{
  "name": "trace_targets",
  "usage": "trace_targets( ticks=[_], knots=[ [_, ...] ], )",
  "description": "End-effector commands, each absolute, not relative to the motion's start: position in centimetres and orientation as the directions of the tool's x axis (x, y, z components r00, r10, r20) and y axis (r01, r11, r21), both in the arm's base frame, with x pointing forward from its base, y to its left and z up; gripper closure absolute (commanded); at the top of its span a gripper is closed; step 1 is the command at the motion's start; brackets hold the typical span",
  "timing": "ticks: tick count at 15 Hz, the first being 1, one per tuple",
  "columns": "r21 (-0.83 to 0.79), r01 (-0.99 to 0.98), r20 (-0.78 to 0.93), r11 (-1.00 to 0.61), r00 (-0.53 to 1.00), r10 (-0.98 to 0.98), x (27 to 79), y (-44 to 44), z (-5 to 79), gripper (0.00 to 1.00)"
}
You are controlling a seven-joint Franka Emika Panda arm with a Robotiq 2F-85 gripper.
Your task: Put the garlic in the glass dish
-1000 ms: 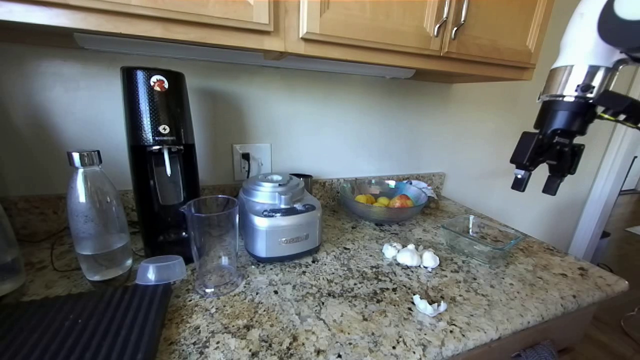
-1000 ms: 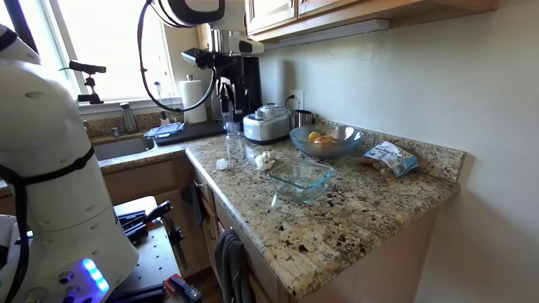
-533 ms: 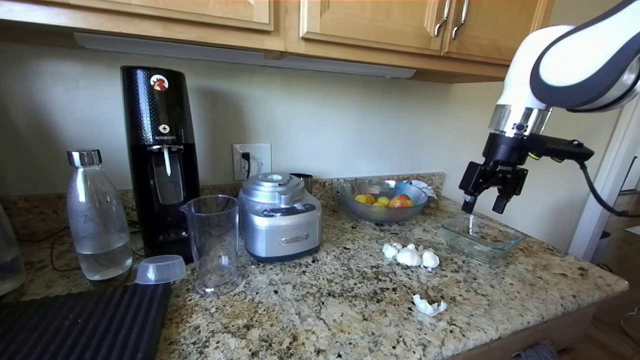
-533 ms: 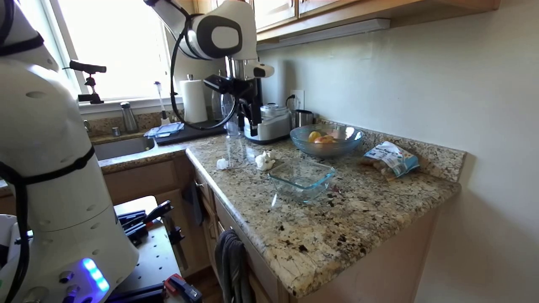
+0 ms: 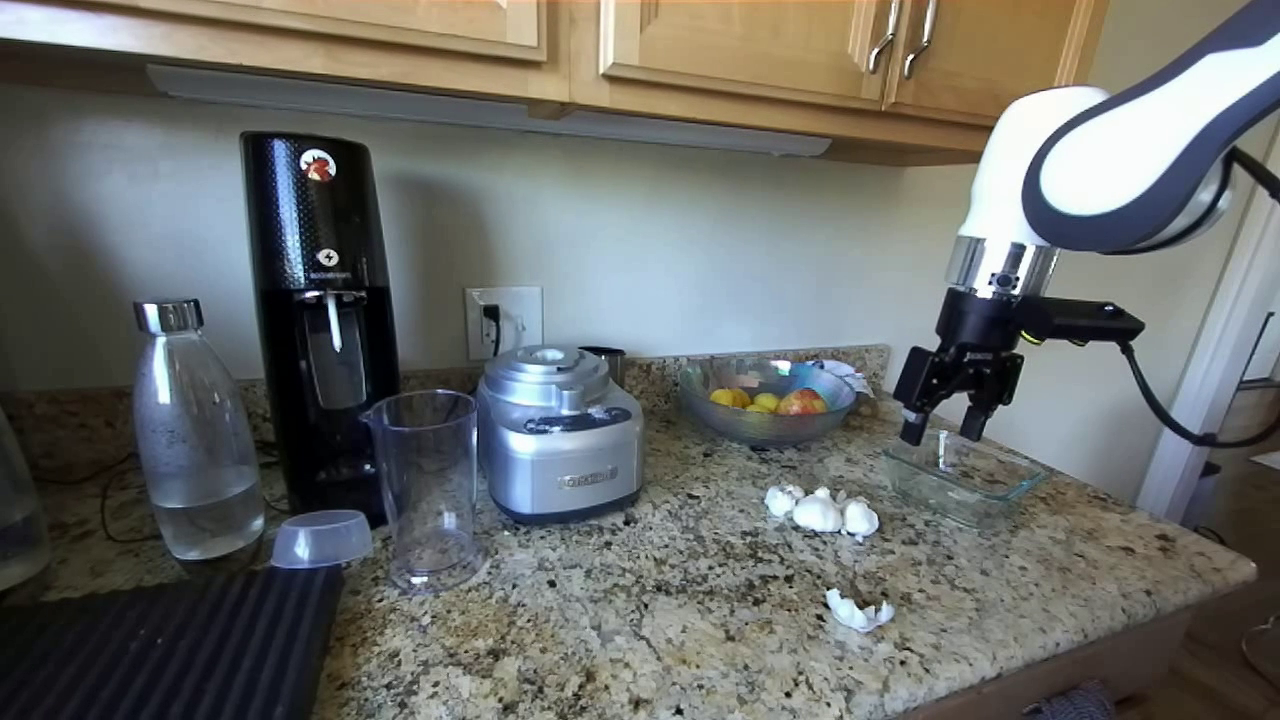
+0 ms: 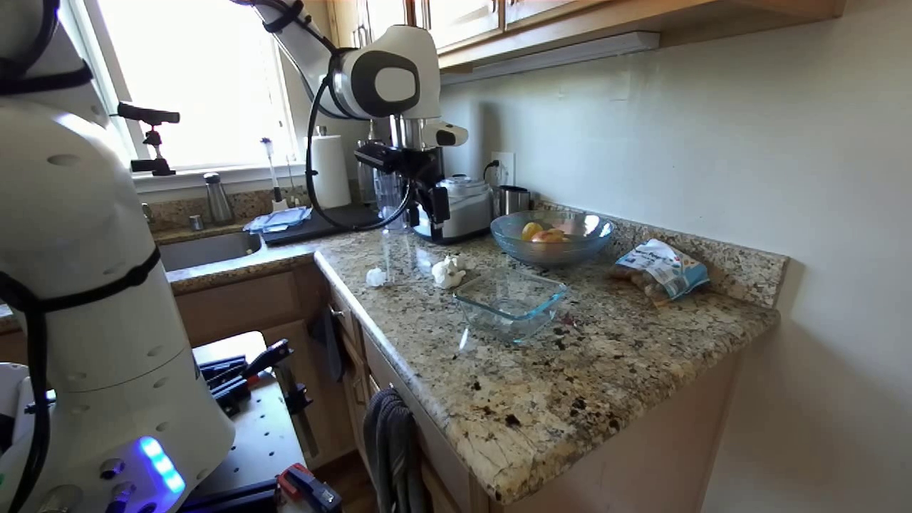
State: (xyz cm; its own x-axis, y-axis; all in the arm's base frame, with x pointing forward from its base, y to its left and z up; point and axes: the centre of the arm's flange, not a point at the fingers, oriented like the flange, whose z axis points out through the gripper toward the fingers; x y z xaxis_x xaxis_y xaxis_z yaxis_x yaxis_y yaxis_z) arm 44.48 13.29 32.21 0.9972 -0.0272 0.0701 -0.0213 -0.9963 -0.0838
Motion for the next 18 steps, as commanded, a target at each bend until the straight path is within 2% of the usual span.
trace_targets(
  ticks=[1, 10, 18],
  knots=[
    [-0.075, 0.004, 0.078, -0.997, 0.997, -0.002, 44.7, 13.7, 31.6, 0.0],
    [0.062, 0.483, 0.059, -0.874, 0.872, 0.486, 49.1, 19.1, 26.1, 0.0],
    [0.099, 0.662, 0.074, -0.743, 0.74, 0.669, 53.1, 21.7, 22.9, 0.0]
  ],
)
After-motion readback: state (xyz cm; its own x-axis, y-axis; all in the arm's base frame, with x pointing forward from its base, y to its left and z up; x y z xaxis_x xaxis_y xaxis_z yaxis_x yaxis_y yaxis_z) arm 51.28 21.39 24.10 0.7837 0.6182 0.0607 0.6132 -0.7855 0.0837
